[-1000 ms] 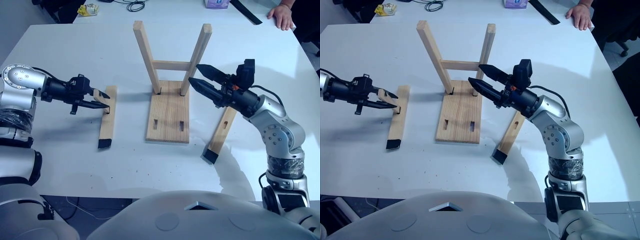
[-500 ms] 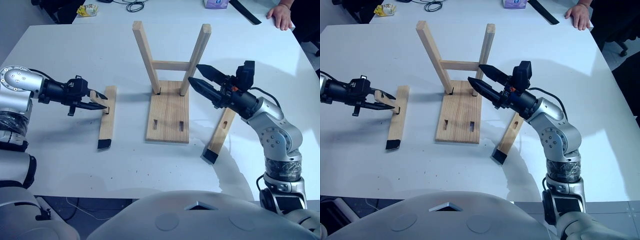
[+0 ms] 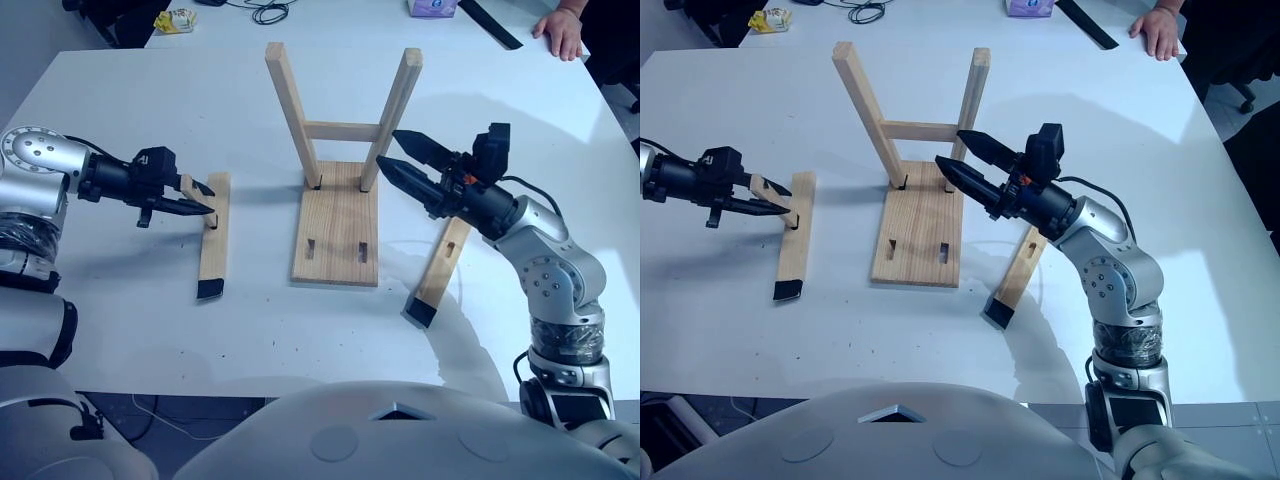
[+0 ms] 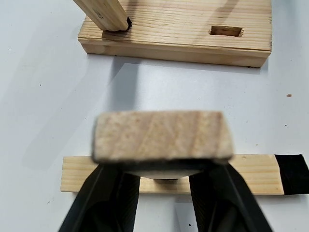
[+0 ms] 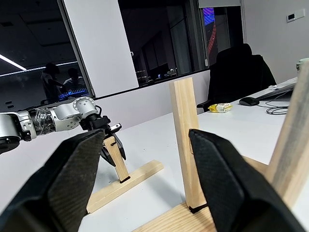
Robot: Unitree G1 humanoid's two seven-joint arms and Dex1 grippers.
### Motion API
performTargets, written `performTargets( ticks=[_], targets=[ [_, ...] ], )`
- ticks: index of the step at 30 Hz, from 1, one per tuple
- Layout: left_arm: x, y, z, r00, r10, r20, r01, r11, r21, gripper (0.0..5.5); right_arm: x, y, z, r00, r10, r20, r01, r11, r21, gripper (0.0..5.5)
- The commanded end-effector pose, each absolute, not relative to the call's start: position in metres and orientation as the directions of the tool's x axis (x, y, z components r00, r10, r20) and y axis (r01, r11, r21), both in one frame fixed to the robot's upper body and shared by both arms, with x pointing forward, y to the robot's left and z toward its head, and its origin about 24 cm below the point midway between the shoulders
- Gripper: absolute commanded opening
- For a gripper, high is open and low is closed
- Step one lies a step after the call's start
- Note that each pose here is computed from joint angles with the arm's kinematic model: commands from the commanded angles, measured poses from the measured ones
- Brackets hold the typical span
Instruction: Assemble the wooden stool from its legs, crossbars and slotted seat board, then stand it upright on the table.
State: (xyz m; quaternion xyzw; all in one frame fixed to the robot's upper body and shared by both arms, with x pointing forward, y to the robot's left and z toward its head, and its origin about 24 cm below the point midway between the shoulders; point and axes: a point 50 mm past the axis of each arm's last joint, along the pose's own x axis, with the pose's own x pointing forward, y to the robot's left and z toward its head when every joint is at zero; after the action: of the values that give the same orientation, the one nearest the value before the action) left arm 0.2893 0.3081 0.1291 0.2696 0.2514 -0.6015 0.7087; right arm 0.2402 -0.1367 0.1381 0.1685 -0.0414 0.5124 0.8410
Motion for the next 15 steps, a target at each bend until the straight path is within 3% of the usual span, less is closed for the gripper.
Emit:
performTargets(
  ticks=[1, 7, 11, 15],
  targets=[
    [0.247, 0.309, 0.051, -0.101, -0.668, -0.737, 0.966, 0.111, -0.233, 1.3, 0.243, -0.139, 0.142, 0.465, 0.853, 0.237, -0.88, 0.416, 0.231, 3.22],
    [0.267, 0.304, 0.062, 0.025, -0.693, -0.721, 0.971, 0.187, -0.146, 1.3, 0.244, -0.138, 0.142, 0.463, 0.854, 0.238, -0.881, 0.415, 0.226, 3.22],
    [0.287, 0.301, 0.089, 0.18, -0.767, -0.616, 0.955, 0.287, -0.078, 2.09, 0.244, -0.14, 0.141, 0.472, 0.849, 0.237, -0.876, 0.423, 0.232, 3.22],
    [0.287, 0.317, 0.113, 0.308, -0.76, -0.572, 0.929, 0.37, 0.008, 2.59, 0.242, -0.146, 0.14, 0.504, 0.828, 0.246, -0.859, 0.449, 0.247, 3.22]
  ],
)
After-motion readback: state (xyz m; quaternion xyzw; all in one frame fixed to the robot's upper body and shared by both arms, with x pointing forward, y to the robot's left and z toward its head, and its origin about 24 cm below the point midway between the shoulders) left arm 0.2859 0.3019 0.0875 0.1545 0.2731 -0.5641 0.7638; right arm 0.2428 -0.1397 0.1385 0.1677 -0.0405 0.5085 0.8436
